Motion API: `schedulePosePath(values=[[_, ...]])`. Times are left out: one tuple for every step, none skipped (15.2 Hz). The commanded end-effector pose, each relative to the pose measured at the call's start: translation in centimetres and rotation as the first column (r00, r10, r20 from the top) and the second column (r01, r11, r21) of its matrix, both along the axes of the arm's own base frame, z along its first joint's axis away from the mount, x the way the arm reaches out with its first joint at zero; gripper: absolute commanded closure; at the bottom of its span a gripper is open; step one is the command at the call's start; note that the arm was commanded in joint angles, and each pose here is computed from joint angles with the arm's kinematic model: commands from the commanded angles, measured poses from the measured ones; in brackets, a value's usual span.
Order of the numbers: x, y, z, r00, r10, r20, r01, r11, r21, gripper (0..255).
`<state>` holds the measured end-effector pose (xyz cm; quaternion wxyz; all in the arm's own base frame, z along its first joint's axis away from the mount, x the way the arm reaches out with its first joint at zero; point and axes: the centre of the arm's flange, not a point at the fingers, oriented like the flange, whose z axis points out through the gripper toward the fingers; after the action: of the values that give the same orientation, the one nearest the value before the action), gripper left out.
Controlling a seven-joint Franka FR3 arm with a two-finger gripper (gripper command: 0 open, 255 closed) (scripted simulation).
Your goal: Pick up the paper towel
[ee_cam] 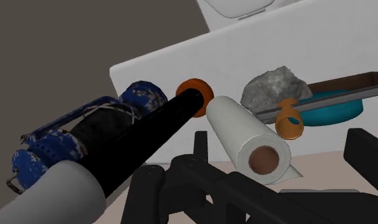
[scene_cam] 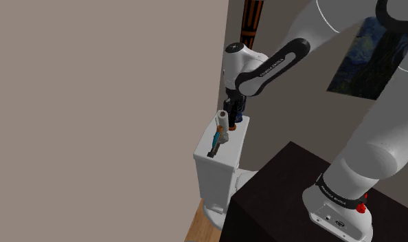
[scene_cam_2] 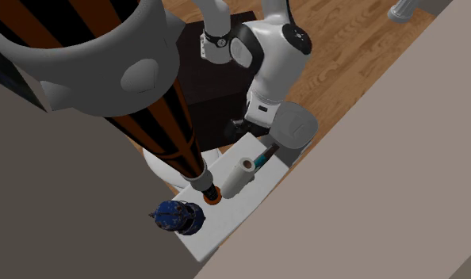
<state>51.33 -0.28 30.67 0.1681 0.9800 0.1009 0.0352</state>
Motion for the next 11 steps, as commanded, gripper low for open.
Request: schedulePosePath(values=[[1.5,-0.1,-2.2,1.000,0.018,0.002,-0.018,0.999,-0.028,0],[2.2,-0.1,-3.3,1.000,0.026,0.002,-0.025,0.999,-0.042,0],[3.0,-0.1,-4.4,0.999,0.033,0.002,-0.033,0.998,-0.055,0],[3.8,-0.2,-5.5,0.999,0.041,0.002,-0.041,0.997,-0.069,0],[4.5,-0.3,-6.6,0.999,0.049,0.002,-0.048,0.995,-0.082,0],[5.2,-0.3,-7.5,0.998,0.055,0.002,-0.055,0.994,-0.093,0],[5.2,-0.3,-8.0,0.998,0.055,0.002,-0.055,0.994,-0.093,0],[5.2,-0.3,-8.5,0.998,0.055,0.002,-0.055,0.994,-0.093,0],[5.2,-0.3,-9.1,0.998,0.055,0.002,-0.055,0.994,-0.093,0],[5.2,-0.3,-9.6,0.998,0.055,0.002,-0.055,0.994,-0.093,0],[5.2,-0.3,-10.1,0.998,0.055,0.002,-0.055,0.994,-0.093,0]])
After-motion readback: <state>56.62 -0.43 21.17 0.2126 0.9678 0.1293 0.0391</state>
